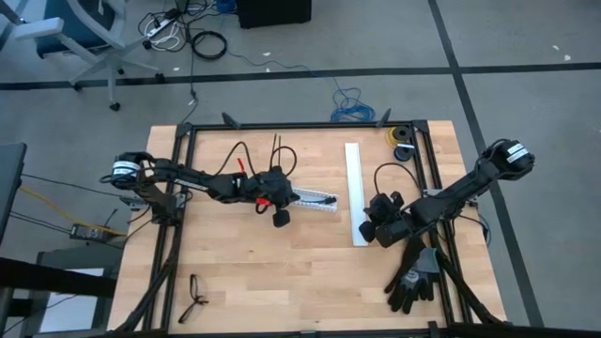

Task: Ziptie cables
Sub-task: Close the white cable duct with the white cable duct cover

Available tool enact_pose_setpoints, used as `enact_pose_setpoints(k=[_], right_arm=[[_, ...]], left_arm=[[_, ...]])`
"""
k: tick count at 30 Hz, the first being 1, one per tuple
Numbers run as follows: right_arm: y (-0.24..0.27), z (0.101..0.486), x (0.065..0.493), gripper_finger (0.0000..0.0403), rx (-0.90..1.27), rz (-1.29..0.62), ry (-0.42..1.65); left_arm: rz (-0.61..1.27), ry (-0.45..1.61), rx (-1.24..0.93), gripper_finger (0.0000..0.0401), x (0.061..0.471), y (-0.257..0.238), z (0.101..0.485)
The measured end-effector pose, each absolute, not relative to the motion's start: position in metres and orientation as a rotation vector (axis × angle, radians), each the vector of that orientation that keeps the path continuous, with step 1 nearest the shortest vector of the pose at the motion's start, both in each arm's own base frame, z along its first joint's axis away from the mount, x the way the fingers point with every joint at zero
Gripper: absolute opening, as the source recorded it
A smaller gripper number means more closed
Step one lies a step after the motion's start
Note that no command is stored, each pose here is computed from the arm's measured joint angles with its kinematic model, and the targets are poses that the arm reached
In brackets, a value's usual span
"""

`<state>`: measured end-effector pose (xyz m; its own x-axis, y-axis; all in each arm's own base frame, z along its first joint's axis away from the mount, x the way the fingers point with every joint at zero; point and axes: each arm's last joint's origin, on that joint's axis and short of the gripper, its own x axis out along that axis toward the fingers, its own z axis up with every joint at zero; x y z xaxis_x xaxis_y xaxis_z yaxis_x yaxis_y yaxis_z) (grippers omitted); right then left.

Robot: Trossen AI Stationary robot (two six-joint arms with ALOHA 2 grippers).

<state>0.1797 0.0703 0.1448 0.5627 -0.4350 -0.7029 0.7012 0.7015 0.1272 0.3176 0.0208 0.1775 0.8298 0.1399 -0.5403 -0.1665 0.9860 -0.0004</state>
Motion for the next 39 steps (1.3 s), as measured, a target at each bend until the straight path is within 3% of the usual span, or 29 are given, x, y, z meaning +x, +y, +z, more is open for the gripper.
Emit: enact_pose_setpoints(k=[8, 18, 23, 35, 39], right_arm=[[0.046, 0.146, 0.188, 0.0016, 0.429, -0.831, 0.629], [0.002, 0.147, 0.200, 0.0097, 0.511, -0.925, 0.653], [-0.017, 0.146, 0.201, 0.0120, 0.587, -0.953, 0.683], [-0.036, 0.118, 0.213, 0.0111, 0.652, -0.972, 0.806], [-0.038, 0.107, 0.220, 0.0086, 0.628, -1.023, 0.828]], left_arm=[[0.162, 0.527, -0.049, 0.0058, 0.320, 0.021, 0.181], [0.163, 0.492, -0.050, 0.0072, 0.321, 0.022, 0.184], [0.201, 0.489, -0.044, 0.0072, 0.321, 0.023, 0.184], [0.363, 0.464, -0.130, 0.0072, 0.320, 0.036, 0.185], [0.365, 0.464, -0.132, 0.0072, 0.320, 0.036, 0.185]])
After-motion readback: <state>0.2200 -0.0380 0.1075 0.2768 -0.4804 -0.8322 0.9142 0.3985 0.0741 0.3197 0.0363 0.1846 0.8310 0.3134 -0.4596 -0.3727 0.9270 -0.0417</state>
